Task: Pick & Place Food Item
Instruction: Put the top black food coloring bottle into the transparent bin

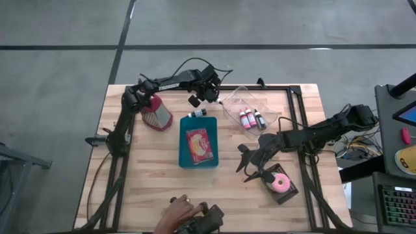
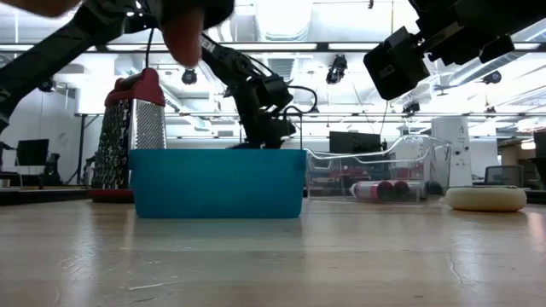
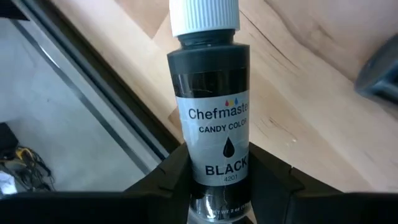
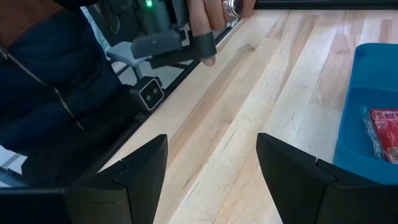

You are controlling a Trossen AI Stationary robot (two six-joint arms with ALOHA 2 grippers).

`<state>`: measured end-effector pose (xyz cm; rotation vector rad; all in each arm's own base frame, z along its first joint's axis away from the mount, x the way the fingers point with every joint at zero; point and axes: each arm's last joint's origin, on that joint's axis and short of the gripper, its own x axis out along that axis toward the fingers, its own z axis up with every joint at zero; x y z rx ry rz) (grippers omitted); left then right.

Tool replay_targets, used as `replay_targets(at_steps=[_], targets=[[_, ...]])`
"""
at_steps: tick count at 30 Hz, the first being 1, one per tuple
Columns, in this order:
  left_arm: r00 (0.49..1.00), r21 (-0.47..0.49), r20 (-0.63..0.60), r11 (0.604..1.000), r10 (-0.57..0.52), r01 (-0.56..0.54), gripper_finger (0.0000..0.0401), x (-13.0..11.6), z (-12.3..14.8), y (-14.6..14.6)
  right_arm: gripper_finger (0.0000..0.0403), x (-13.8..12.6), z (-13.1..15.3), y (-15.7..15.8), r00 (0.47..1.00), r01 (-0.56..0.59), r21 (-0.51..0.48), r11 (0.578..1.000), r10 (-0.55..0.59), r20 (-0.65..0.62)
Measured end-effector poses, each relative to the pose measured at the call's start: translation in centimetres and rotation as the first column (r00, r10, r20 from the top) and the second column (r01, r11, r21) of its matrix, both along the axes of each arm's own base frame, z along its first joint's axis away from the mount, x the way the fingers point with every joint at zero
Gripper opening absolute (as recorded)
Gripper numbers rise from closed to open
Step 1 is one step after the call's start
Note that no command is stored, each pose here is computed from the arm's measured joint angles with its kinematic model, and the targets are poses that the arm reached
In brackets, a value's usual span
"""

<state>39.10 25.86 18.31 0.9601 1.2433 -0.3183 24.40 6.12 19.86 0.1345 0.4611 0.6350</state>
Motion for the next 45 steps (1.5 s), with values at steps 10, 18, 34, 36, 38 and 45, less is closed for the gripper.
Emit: replay_targets(at_steps=[10, 18, 34, 36, 38, 45], targets=[[0.999, -0.027, 0.006, 0.998, 0.053, -0.053, 0.0126, -0.7, 1.0, 0.0, 0.0242, 0.0, 0.0, 0.0, 1.0, -0.004, -0.007, 1.0, 0.004, 0.007], [0.998, -0.026, 0.013, 0.998, 0.059, -0.059, 0.0126, -0.7, 1.2, 0.0, 0.0242, 0.0, 0.0, 0.0, 1.0, -0.006, -0.011, 1.0, 0.006, 0.01], [0.956, -0.104, 0.257, 0.988, 0.142, -0.118, 0.0126, -2.2, 8.5, -1.2, 0.0242, 0.1, 0.1, 0.0, 0.999, -0.014, -0.025, 1.0, 0.015, 0.039], [0.939, -0.158, 0.303, 0.98, 0.165, -0.121, 0.0126, -2.3, 9.3, -1.5, 0.0242, 0.1, 0.2, 0.0, 0.998, -0.016, -0.03, 0.999, 0.017, 0.055], [0.924, -0.214, 0.334, 0.97, 0.184, -0.116, 0.0126, -2.5, 9.9, -1.8, 0.0242, 0.1, 0.2, 0.0, 0.998, -0.001, -0.044, 0.999, 0.004, 0.064], [0.891, -0.396, 0.377, 0.914, 0.253, -0.092, 0.0126, -2.4, 10.3, -2.4, 0.0242, 0.4, 0.4, -0.2, 0.99, 0.07, -0.11, 0.991, -0.055, 0.131]])
